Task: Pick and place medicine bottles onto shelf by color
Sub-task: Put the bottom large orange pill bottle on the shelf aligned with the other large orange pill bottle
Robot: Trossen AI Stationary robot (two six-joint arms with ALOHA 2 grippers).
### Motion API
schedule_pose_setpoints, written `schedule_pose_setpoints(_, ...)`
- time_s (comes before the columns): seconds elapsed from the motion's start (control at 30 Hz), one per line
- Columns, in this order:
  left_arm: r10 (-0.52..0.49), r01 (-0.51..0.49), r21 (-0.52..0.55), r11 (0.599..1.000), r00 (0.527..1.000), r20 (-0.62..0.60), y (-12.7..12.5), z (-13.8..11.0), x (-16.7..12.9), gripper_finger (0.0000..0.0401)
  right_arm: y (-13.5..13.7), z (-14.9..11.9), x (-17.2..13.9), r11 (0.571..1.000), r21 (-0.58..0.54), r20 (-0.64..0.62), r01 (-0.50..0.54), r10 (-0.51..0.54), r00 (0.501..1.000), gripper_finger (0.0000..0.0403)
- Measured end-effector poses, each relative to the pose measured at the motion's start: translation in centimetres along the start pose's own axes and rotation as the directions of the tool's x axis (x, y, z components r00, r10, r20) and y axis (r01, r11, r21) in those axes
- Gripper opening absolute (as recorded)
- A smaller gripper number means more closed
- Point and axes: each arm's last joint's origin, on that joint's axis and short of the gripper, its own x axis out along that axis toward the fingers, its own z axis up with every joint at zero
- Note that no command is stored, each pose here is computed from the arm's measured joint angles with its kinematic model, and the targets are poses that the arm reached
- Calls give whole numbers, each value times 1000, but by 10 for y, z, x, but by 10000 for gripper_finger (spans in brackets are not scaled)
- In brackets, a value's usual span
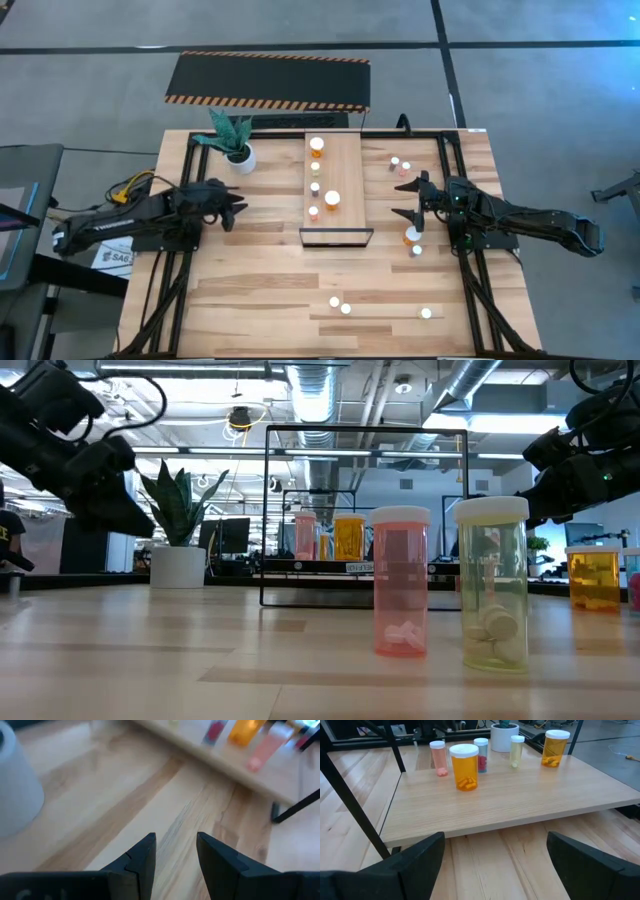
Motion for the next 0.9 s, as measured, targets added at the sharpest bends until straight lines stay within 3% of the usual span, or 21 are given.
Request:
schedule_pose_setpoints(0.47, -67, 70, -7, 998, 980, 188, -1, 7, -16, 128, 0, 0, 0, 1000, 0, 1, 0, 0, 1000, 374)
schedule_pose_setpoints(0.9, -81, 85, -7, 996, 970, 228, -1, 8, -20, 128, 0, 0, 0, 1000, 0, 1, 0, 0, 1000, 374)
